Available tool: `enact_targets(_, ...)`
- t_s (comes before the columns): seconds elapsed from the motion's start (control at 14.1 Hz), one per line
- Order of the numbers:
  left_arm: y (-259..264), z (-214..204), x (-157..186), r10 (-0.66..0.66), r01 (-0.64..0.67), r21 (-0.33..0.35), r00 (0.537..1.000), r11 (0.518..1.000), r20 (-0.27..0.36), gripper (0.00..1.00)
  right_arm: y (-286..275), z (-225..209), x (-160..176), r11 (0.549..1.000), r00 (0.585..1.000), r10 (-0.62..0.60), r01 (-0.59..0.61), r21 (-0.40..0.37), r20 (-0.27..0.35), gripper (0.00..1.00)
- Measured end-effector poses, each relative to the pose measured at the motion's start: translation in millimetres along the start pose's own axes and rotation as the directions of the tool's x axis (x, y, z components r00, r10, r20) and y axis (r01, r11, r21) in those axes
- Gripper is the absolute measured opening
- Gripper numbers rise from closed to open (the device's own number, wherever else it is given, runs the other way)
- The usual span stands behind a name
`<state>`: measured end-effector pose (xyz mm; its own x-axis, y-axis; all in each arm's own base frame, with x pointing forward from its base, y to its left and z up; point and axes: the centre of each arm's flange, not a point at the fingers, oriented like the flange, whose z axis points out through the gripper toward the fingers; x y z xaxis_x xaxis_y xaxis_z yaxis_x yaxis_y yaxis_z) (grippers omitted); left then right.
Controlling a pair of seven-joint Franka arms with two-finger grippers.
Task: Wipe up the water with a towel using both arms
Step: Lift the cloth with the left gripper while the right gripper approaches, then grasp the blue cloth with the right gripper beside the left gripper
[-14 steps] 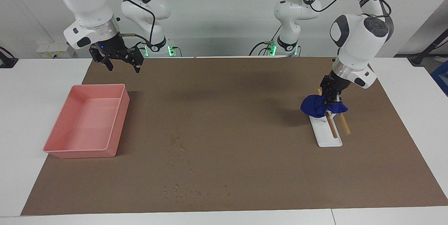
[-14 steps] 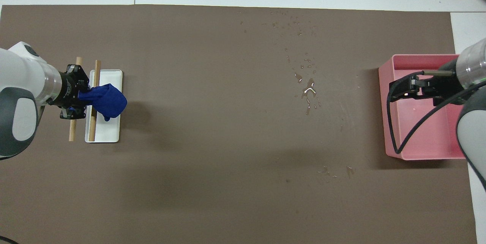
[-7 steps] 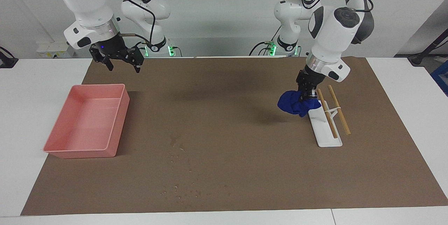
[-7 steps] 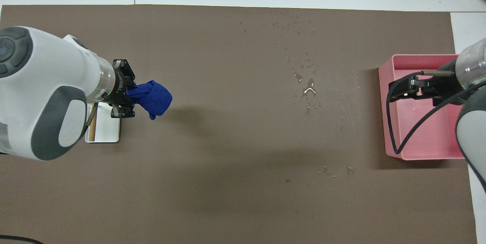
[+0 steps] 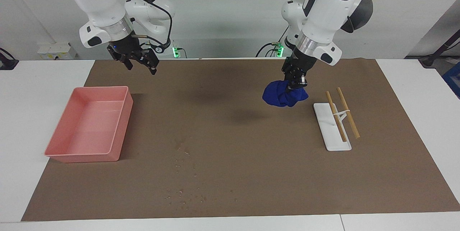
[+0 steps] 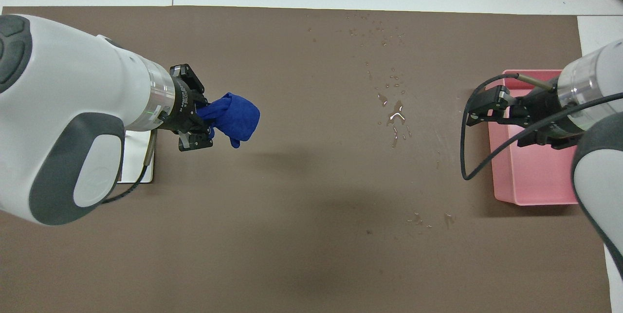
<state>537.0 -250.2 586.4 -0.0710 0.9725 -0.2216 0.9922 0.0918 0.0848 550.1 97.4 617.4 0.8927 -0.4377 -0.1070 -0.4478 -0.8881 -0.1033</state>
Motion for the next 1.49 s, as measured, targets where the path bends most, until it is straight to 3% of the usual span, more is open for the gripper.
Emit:
enact_targets(0.14, -15, -3, -28, -0.029, 0.029, -0.002, 0.999, 1.000, 0.016, 0.18, -27, 3, -10, 0.979, 0.983, 0.179, -0.183, 0.089, 0.041, 0.96)
enact_targets(0.28, -31, -1, -52, -0.041, 0.041, 0.007, 0.999, 0.999, 0.024, 0.18, -57, 8, -20, 0.922, 0.936, 0.338, -0.351, 0.164, 0.099, 0.96)
enact_targets(0.57, -57, 3, -87, -0.049, 0.048, 0.015, 0.998, 0.999, 0.041, 0.18, -109, 20, -35, 0.797, 0.835, 0.511, -0.549, 0.251, 0.206, 0.96)
enact_targets(0.92, -64, 1, -97, -0.079, 0.079, 0.012, 0.995, 0.997, 0.053, 0.18, -149, 50, -59, 0.729, 0.748, 0.610, -0.659, 0.184, 0.261, 0.96)
enact_targets(1.21, -67, -5, -107, -0.121, 0.122, -0.009, 0.990, 0.993, 0.076, 0.18, -175, 73, -75, 0.707, 0.717, 0.639, -0.690, 0.153, 0.278, 0.95)
enact_targets(1.35, -67, -7, -110, -0.134, 0.136, -0.021, 0.987, 0.990, 0.086, 0.18, -177, 73, -78, 0.706, 0.715, 0.641, -0.692, 0.152, 0.280, 0.91)
enact_targets(1.42, -69, -7, -113, -0.136, 0.139, -0.026, 0.987, 0.990, 0.089, 0.18, -179, 73, -80, 0.706, 0.715, 0.640, -0.692, 0.153, 0.280, 0.81)
enact_targets(1.49, -71, -8, -116, -0.141, 0.144, -0.032, 0.986, 0.989, 0.094, 0.18, -179, 73, -81, 0.706, 0.715, 0.640, -0.692, 0.154, 0.280, 0.80)
